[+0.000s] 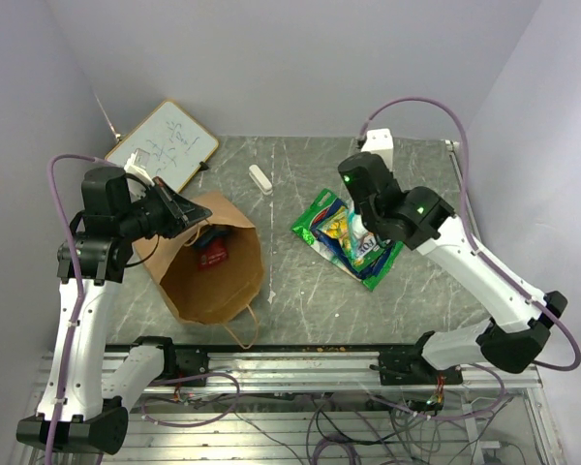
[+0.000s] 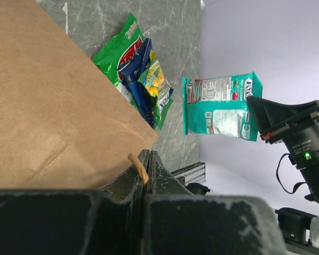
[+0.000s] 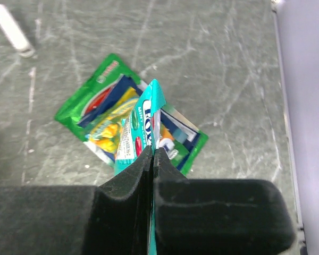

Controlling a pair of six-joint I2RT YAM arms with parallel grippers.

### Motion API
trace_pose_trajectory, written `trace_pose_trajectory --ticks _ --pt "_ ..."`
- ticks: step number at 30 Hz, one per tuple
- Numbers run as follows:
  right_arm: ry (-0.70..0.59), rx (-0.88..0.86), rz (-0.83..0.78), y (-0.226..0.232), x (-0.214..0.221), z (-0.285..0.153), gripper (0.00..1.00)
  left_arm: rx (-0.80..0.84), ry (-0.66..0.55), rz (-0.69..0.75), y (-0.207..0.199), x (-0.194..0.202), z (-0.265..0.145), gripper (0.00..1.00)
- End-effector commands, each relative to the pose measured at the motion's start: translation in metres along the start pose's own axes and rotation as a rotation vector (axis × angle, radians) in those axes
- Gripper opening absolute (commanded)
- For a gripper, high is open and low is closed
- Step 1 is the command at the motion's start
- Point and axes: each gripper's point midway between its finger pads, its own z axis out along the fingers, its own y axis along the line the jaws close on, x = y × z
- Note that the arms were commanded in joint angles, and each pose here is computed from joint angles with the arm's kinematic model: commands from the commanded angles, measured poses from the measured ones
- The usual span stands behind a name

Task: Take the snacks out of the paper bag
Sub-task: Place the snack at the center of the board.

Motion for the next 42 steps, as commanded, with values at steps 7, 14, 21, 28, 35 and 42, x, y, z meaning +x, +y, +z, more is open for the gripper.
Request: trace_pose_trajectory --ticks 7,14,21,28,35,42 --pt "0.191 0.256 0.037 -0.064 0.044 0.023 0.0 0.043 0.008 0.006 -0.006 0.004 -0.003 0.07" --pt "0.258 0.269 0.102 -0.055 0.062 0.043 0.0 0.045 0.011 0.003 -0.006 0.006 -0.004 0.07" --pt "0.299 0.348 0.118 -0.043 0.073 0.069 0.0 0.045 0.008 0.006 -0.008 0.005 -0.006 0.07" --pt "0.298 0.328 0.139 -0.019 0.076 0.097 0.0 0.045 -0.005 0.014 -0.011 0.001 -0.007 0.07" --pt "0.301 0.328 0.167 0.003 0.081 0.126 0.0 0.041 -0.012 0.018 -0.013 -0.001 -0.008 0.07" --pt "0.345 0.277 0.256 0.034 0.095 0.147 0.0 0.021 -0.013 0.02 -0.008 0.002 -0.012 0.07"
